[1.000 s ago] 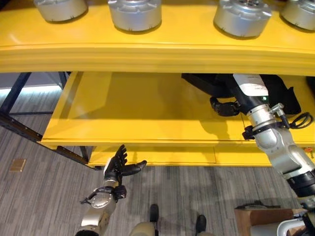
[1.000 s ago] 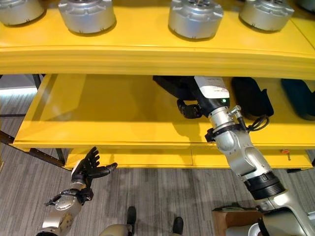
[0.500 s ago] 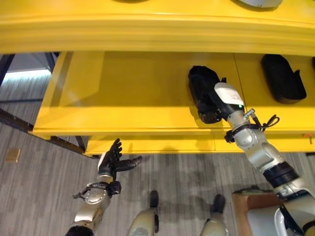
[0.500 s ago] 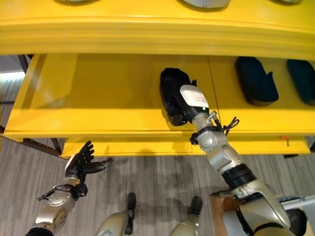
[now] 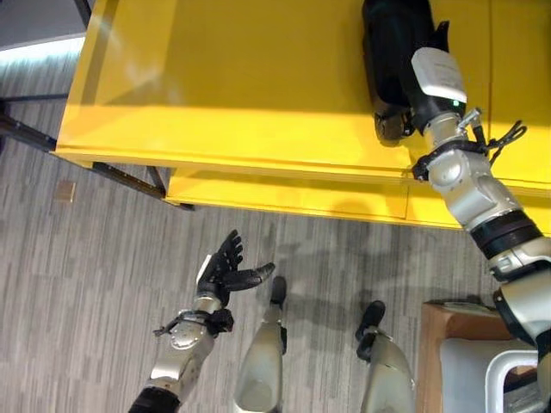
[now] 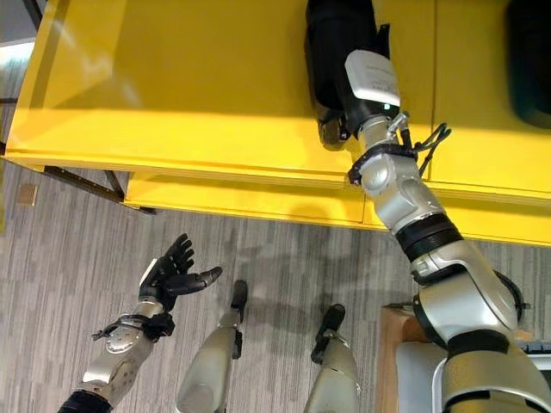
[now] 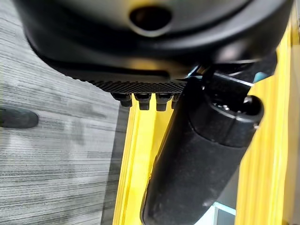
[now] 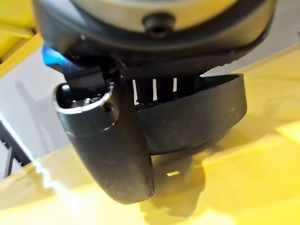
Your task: Move parts from the plastic box to the shelf.
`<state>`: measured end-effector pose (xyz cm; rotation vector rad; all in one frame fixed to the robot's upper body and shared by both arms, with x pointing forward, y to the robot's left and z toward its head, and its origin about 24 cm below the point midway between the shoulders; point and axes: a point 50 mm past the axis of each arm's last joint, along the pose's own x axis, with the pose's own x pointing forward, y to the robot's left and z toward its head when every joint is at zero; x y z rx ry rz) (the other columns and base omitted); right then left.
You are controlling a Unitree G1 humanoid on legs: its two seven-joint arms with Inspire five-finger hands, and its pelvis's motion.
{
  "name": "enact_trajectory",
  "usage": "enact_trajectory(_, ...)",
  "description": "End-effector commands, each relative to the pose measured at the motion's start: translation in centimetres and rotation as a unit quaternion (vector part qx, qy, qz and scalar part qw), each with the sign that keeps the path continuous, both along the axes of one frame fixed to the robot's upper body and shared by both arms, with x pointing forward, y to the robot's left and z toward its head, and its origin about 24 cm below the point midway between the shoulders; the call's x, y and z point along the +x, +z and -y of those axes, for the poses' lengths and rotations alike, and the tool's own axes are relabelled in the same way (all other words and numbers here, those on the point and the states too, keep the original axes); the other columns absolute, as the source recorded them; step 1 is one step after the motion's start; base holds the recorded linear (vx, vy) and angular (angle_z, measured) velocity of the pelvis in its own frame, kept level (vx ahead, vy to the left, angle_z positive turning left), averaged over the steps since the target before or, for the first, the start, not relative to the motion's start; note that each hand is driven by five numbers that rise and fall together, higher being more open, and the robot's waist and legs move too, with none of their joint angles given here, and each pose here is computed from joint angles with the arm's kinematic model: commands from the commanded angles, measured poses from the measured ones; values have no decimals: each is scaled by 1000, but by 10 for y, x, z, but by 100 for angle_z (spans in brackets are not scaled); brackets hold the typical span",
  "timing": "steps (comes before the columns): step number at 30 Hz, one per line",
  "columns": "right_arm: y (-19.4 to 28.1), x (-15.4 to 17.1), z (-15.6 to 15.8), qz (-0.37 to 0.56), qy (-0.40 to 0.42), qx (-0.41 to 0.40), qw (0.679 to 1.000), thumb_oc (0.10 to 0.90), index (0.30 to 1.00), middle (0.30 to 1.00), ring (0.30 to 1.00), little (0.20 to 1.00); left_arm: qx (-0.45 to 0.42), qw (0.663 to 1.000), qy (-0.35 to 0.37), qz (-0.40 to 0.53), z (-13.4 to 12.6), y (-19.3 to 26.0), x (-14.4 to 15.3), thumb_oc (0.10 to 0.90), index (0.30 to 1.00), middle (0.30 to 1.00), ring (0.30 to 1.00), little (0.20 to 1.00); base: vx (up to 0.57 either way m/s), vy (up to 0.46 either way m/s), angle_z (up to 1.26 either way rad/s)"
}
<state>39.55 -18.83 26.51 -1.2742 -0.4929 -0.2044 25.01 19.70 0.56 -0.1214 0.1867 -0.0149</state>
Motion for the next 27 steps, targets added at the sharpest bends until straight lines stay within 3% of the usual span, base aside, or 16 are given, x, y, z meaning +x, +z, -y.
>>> enact_trajectory(1,39,0,-17,45,18,-22,999,400,300,300,300,300,8,994,-4,113,-8,46,10,900,1000,1000,1000,1000,-4,-25,8)
enact_trajectory(23,40,9,-13,32,-13,-4,999,400,300,300,300,300,-1,991,-13,134,3,55,20,900,1000,1000,1000,1000,4,4,2)
enact_trajectory(25,38,10,-16,28,-7,-2,1000,488,424,424,424,424,-2,991,-12,137,3,56,21,900,1000,1000,1000,1000,0,0,0)
enact_trajectory(26,37,10,-17,25,-3,-2,1000,743,780,780,780,780,-2,991,-12,136,3,56,21,900,1000,1000,1000,1000,0,0,0)
enact_trajectory(27,37,10,-19,24,1,-4,1000,837,912,912,912,912,-2,991,-12,137,3,56,21,900,1000,1000,1000,1000,0,0,0)
